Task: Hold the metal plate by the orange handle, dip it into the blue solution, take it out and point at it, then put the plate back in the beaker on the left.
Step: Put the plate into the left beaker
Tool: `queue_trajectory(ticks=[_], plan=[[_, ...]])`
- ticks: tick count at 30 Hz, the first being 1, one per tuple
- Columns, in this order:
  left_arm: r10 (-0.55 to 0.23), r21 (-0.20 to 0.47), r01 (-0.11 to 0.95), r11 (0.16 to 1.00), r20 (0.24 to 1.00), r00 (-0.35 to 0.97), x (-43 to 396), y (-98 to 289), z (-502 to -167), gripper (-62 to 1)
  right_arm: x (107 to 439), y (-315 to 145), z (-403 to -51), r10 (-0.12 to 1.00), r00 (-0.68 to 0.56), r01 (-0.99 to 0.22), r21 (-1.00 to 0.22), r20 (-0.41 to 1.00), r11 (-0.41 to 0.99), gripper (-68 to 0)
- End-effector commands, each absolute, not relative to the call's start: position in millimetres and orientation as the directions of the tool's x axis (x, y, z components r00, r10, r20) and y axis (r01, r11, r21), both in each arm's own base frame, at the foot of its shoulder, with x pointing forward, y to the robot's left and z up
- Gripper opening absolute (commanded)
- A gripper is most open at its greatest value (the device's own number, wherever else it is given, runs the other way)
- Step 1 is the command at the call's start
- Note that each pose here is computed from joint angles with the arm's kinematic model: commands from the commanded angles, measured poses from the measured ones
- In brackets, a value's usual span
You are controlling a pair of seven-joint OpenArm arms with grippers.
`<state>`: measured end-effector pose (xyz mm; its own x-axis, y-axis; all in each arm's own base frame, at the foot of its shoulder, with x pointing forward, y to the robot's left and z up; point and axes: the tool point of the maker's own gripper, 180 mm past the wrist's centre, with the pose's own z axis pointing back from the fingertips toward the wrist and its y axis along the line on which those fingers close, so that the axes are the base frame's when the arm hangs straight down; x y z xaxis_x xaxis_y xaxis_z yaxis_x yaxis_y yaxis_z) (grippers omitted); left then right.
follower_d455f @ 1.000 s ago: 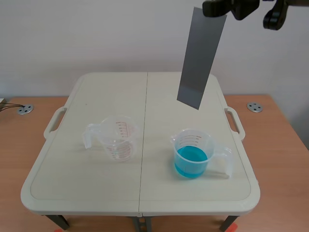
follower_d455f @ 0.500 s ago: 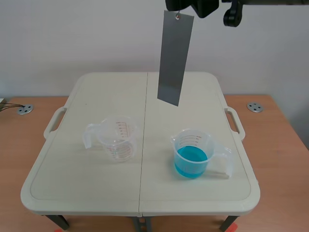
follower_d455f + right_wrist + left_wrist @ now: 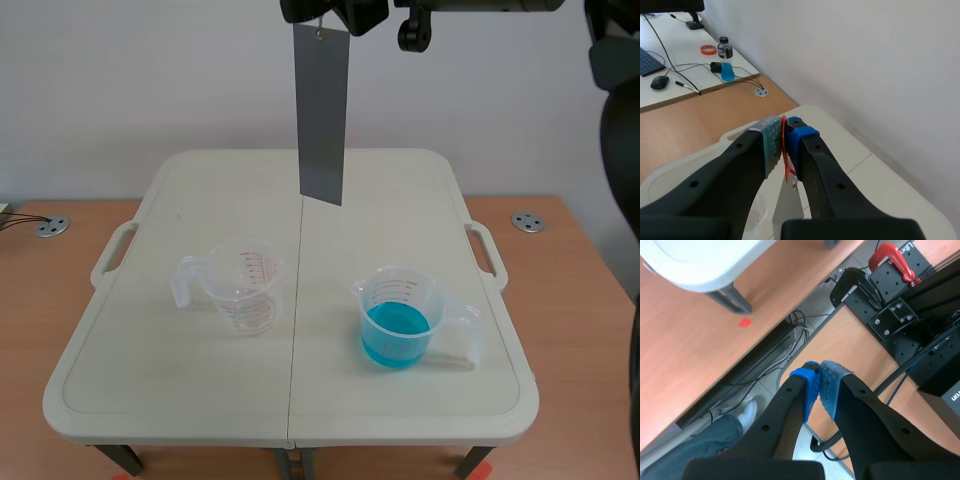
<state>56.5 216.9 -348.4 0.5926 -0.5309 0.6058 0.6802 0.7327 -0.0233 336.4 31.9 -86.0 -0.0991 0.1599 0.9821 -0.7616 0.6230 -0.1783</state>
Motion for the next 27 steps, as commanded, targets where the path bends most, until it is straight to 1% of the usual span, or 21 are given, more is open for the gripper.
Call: queue_trajectory(ticks=[1,12,27], plan=[[-0.518,-0.033,0.678,0.735,0.617,0.592,56.3,214.0,-346.8,-58.2,337.3,36.5,-71.8,0.131,-0.141,-0.766,-0.192,0.981,0.614,-66.4],[-0.518,-0.033,0.677,0.736,0.616,0.593,56.3,214.6,-347.3,-58.2,353.2,64.4,-82.8,0.138,-0.111,-0.772,-0.173,0.984,0.612,-66.4],[-0.518,-0.029,0.676,0.736,0.620,0.590,58.5,214.7,-347.1,-58.2,345.8,108.1,-106.4,0.165,-0.128,-0.823,-0.197,0.978,0.533,-66.4]])
